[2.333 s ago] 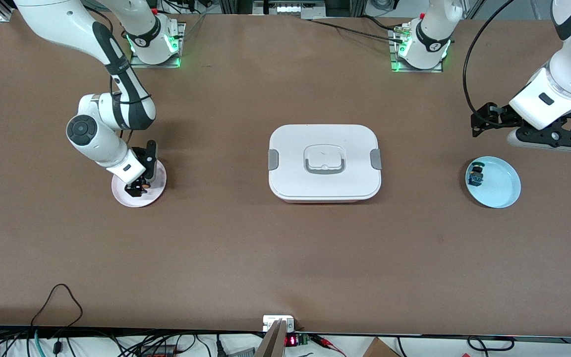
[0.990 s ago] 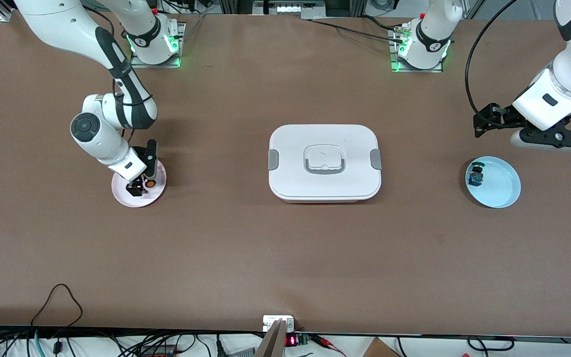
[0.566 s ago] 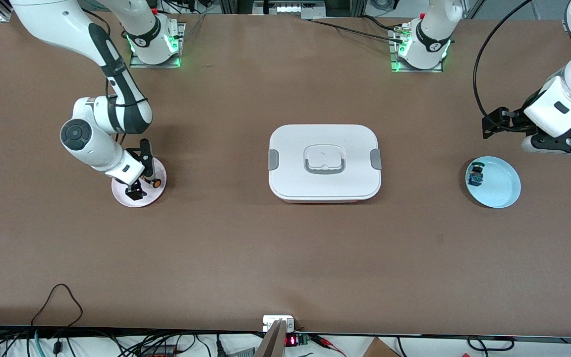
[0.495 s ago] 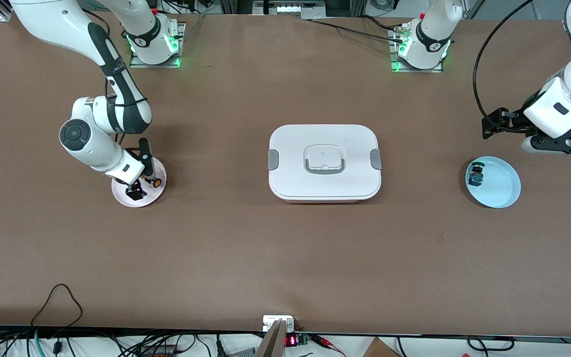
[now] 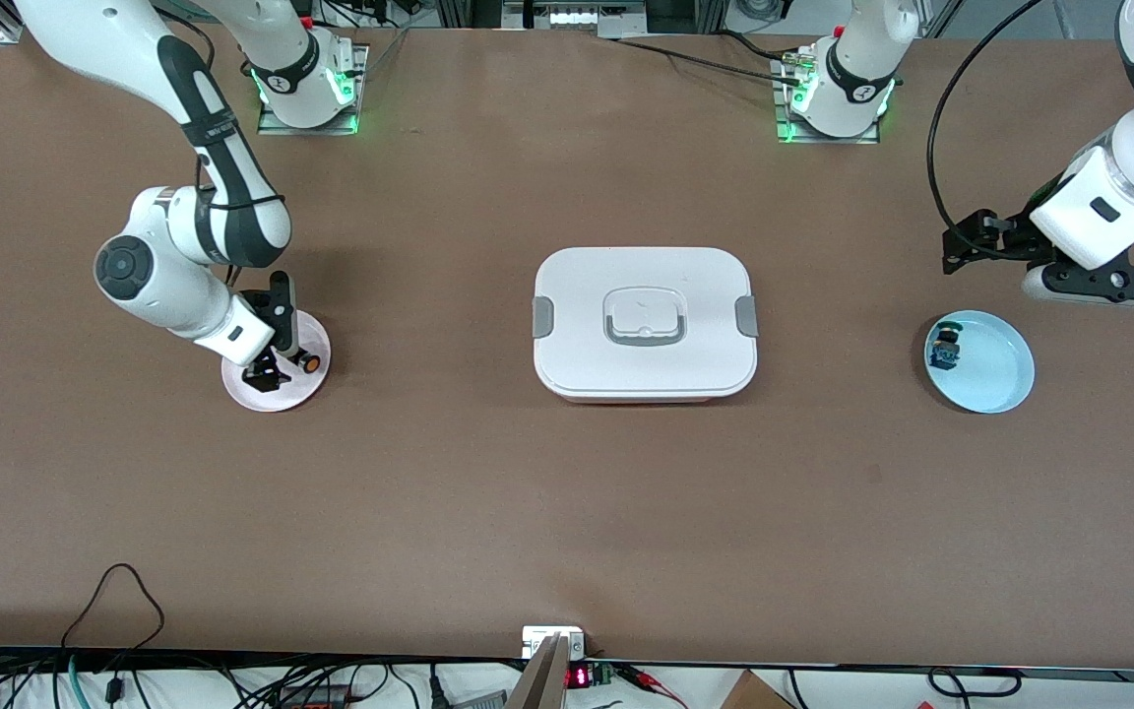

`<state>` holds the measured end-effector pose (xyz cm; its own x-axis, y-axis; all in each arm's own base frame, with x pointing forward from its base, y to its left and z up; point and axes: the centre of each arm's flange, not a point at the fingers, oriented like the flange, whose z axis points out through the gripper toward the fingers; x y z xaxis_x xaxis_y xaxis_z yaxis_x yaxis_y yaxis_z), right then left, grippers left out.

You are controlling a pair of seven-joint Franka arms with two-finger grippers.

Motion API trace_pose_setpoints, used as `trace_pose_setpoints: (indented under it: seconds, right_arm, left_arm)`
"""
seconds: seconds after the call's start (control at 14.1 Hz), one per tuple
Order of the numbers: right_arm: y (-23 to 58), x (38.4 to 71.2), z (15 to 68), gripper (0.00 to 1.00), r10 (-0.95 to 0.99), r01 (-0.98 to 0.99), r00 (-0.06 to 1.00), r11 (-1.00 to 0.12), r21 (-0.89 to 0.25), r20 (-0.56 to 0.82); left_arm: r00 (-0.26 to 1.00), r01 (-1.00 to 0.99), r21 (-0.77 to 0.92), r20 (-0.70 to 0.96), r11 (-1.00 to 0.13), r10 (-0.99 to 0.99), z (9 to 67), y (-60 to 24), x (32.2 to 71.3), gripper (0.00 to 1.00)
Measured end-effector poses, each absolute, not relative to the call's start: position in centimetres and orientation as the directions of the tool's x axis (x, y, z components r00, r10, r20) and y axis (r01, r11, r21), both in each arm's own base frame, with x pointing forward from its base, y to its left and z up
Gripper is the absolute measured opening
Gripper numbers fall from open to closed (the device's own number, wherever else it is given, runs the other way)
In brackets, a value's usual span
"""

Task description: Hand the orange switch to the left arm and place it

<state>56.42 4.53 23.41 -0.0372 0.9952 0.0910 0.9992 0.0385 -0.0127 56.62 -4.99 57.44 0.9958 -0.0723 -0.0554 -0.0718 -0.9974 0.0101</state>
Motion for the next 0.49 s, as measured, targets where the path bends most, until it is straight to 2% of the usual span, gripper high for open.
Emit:
trace_pose_setpoints:
  seconds: [0.28, 0.49]
  right_arm:
    - [3.7, 57.5, 24.8, 1.00, 0.918, 0.925, 0.379, -0.379, -0.027, 0.116]
    - [3.8, 57.7, 25.1, 1.00, 0.725, 0.731, 0.683, -0.677, -0.086, 0.090]
  left_arm:
    - [0.996, -0.071, 0.010, -0.056, -0.997, -0.072, 57.4, -5.0, 56.6, 1.00]
    - [0.996, -0.071, 0.010, -0.055, -0.997, -0.072, 57.4, -5.0, 56.6, 1.00]
